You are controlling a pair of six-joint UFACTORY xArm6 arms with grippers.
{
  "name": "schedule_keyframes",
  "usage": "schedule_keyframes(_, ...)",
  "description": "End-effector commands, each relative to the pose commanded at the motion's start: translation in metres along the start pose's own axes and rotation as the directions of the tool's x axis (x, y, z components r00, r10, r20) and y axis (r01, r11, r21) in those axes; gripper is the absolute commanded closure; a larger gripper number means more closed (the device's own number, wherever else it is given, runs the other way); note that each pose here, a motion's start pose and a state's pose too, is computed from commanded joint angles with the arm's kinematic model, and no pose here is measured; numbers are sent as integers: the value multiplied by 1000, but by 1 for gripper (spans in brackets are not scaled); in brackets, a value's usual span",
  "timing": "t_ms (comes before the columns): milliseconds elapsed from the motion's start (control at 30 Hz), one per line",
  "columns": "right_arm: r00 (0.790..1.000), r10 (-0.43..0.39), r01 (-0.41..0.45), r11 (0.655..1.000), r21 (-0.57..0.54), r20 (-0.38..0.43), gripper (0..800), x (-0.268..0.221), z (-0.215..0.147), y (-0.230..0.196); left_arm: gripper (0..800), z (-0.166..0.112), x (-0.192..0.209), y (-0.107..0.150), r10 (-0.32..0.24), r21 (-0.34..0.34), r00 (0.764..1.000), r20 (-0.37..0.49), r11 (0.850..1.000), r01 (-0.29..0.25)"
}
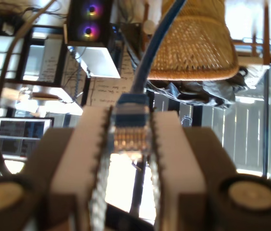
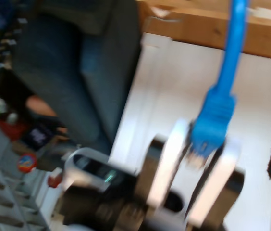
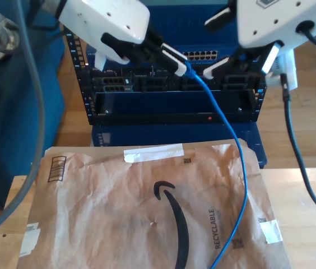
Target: Grab the cable and plug it in
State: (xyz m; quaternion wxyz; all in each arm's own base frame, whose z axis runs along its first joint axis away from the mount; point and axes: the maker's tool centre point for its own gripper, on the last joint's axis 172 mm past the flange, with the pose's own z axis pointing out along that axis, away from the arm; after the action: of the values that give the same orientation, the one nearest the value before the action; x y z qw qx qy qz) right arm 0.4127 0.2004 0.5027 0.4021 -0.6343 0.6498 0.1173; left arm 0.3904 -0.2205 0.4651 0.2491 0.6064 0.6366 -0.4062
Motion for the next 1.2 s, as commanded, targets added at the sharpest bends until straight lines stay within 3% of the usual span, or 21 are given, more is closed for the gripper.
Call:
schedule_keyframes(100, 1000, -14, 13, 999, 41, 3, 1, 0, -6, -2, 798, -2, -7, 0, -40, 23, 998, 53, 999, 39)
schedule_keyframes(167, 998, -70, 69, 997, 42, 2, 1, 0, -7, 0, 798, -8, -5, 3, -83, 38, 993, 89, 996, 80)
schedule_keyframes(300, 996, -93, 92, 995, 32, 8, 1, -1, -5, 12, 798, -24, -9, 9, -152, 100, 967, 206, 986, 134)
schedule_keyframes(367, 993, -117, 116, 991, 73, 14, 2, -7, -17, 17, 798, -26, -8, 10, -171, 108, 962, 215, 983, 151)
schedule_keyframes(467, 972, -234, 228, 952, 204, 1, 2, -17, -45, 11, 798, -25, -10, 9, -195, 139, 953, 232, 976, 165)
schedule_keyframes(567, 960, -280, 271, 933, 238, 5, 2, -27, -54, 17, 798, -36, -20, 6, -236, 208, 923, 305, 962, 177)
schedule_keyframes(733, 952, -305, 289, 915, 282, 12, 1, -36, -51, 14, 798, -37, -19, 2, -266, 293, 907, 326, 941, 170)
schedule_keyframes(833, 941, -335, 312, 908, 279, 39, 0, -51, -39, 23, 798, -47, -35, -9, -263, 379, 886, 382, 919, 109)
schedule_keyframes(900, 935, -349, 319, 900, 297, 55, 1, -59, -29, 26, 798, -50, -41, -12, -280, 413, 872, 401, 905, 101)
schedule_keyframes(1033, 913, -399, 351, 875, 334, 83, 2, -79, -9, 38, 798, -58, -47, -20, -290, 446, 860, 421, 891, 83)
schedule_keyframes(1067, 899, -430, 377, 856, 354, 82, 2, -85, -11, 40, 798, -59, -47, -20, -303, 455, 855, 420, 886, 91)
schedule_keyframes(1133, 877, -476, 413, 821, 395, 72, 8, -91, -18, 40, 798, -64, -44, -19, -352, 488, 840, 414, 865, 122)
schedule_keyframes(1200, 872, -484, 419, 810, 410, 67, 14, -92, -19, 39, 798, -68, -48, -20, -360, 499, 830, 426, 859, 117)
